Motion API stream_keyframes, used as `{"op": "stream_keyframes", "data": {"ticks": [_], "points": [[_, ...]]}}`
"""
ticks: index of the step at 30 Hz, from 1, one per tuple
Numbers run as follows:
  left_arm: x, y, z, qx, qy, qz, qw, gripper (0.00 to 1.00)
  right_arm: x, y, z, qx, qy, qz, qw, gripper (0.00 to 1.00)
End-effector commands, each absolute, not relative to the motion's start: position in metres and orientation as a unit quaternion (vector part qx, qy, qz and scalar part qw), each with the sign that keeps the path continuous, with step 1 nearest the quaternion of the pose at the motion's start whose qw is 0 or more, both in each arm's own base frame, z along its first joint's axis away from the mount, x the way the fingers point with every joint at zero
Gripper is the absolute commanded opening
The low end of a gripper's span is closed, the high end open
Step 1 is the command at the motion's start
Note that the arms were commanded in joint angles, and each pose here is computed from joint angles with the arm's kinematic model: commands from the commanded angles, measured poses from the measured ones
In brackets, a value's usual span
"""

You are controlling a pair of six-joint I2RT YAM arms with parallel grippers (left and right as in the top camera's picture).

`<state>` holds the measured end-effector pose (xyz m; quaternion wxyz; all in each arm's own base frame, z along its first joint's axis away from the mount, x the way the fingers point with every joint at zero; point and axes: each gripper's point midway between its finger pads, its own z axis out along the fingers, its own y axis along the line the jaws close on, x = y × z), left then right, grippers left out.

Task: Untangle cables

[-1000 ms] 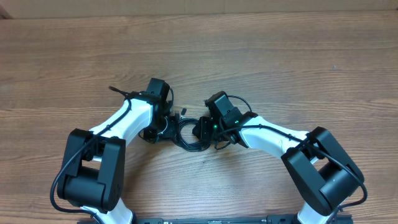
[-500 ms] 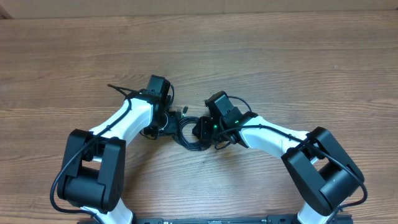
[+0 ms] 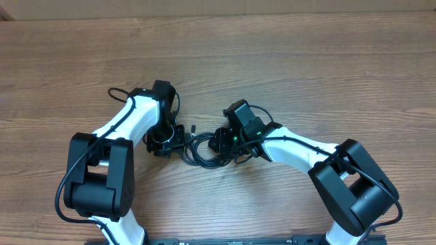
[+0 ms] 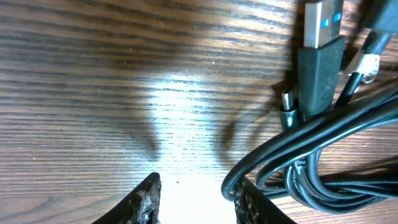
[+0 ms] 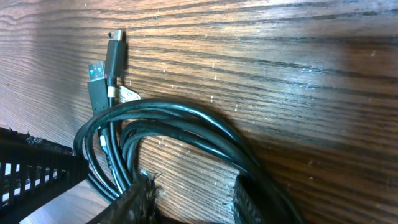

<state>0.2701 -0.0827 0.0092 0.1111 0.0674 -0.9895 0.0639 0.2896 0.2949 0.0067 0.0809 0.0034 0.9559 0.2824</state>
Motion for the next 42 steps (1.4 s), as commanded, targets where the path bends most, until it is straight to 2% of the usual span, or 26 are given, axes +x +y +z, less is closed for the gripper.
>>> {"op": "stream_keyframes", "data": {"ticks": [1, 5, 8, 9, 13, 16, 18, 21, 24, 26, 35, 42], "points": [[0.272, -0.084, 0.008, 0.058, -0.990, 0.063, 0.112, 0.39, 0.292, 0.281, -0.006, 0.018, 0.965, 0.249, 0.084, 0.41], [0.273, -0.086, 0.004, 0.057, -0.991, 0.064, 0.106, 0.36, 0.292, 0.280, -0.006, 0.018, 0.965, 0.249, 0.084, 0.41], [0.273, -0.086, 0.000, 0.060, -0.991, 0.065, 0.103, 0.22, 0.292, 0.280, -0.006, 0.018, 0.965, 0.249, 0.084, 0.41], [0.272, -0.086, -0.002, 0.065, -0.991, 0.064, 0.102, 0.21, 0.292, 0.280, -0.006, 0.018, 0.965, 0.249, 0.084, 0.41], [0.270, -0.090, -0.013, 0.062, -0.991, 0.070, 0.093, 0.24, 0.292, 0.281, -0.006, 0.018, 0.965, 0.249, 0.084, 0.41], [0.268, -0.101, -0.010, 0.055, -0.988, 0.106, 0.101, 0.31, 0.292, 0.281, -0.006, 0.018, 0.965, 0.249, 0.084, 0.41], [0.269, -0.104, -0.004, 0.040, -0.985, 0.130, 0.105, 0.26, 0.292, 0.281, -0.006, 0.018, 0.965, 0.249, 0.084, 0.41], [0.272, -0.097, 0.014, 0.056, -0.981, 0.137, 0.123, 0.26, 0.292, 0.281, -0.006, 0.018, 0.965, 0.249, 0.084, 0.41], [0.275, -0.098, 0.020, 0.063, -0.979, 0.148, 0.124, 0.36, 0.292, 0.281, -0.006, 0.018, 0.965, 0.250, 0.084, 0.41], [0.277, -0.099, 0.019, 0.061, -0.980, 0.149, 0.119, 0.38, 0.292, 0.281, -0.006, 0.018, 0.965, 0.250, 0.084, 0.41], [0.282, -0.120, 0.008, 0.048, -0.983, 0.148, 0.093, 0.36, 0.292, 0.281, -0.006, 0.018, 0.965, 0.249, 0.084, 0.41], [0.272, -0.104, -0.012, 0.048, -0.989, 0.106, 0.088, 0.23, 0.292, 0.281, -0.006, 0.018, 0.965, 0.249, 0.084, 0.42]]}}
